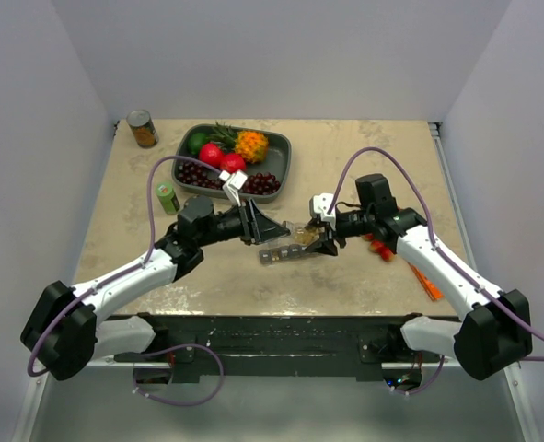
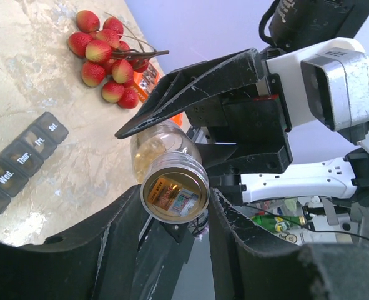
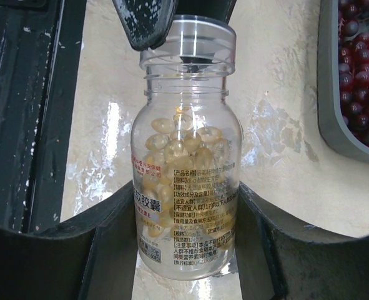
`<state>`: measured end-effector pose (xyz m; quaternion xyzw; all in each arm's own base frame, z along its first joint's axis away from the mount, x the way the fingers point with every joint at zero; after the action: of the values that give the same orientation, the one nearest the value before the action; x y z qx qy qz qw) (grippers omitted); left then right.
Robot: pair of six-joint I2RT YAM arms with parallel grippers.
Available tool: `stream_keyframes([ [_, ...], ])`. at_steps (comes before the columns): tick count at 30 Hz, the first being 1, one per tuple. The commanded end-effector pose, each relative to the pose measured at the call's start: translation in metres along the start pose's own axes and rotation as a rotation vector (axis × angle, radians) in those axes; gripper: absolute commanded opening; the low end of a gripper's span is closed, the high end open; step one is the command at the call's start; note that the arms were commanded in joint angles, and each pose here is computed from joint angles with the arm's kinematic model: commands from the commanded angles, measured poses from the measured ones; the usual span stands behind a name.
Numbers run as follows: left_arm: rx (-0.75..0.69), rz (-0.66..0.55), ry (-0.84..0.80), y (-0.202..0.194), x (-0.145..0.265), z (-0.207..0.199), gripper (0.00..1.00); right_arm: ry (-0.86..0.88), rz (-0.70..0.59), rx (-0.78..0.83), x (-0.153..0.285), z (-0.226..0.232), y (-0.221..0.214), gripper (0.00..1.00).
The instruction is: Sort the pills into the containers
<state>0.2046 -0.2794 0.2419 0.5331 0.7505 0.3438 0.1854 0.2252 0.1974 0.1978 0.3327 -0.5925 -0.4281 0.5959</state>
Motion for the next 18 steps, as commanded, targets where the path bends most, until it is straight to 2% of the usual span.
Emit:
stream_keyframes([
  [1, -0.048, -0.005, -0.004, 0.012, -0.008, -0.010, 0.05, -0.025, -0.006, 0.020, -0.002, -0.004, 0.005, 0.00],
  [9, -0.072, 0.040, 0.062, 0.009, -0.016, -0.006, 0.04, -0.057, 0.021, 0.021, -0.004, -0.008, 0.003, 0.00],
  [18, -0.123, 0.162, 0.120, 0.001, -0.022, 0.005, 0.03, -0.061, 0.028, 0.031, -0.005, -0.007, 0.004, 0.00],
])
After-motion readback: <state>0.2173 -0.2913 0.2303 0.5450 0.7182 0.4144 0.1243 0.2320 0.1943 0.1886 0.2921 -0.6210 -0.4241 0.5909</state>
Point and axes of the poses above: each gripper's point midway between its finger pads, its own x axis back along the fingers, its own z axis along the line the jaws close on, y = z × x, the point moved 4 cm from there along x, back along the fingers, and after that the axes turned 12 degrees about -x, right-handed, at the moved point
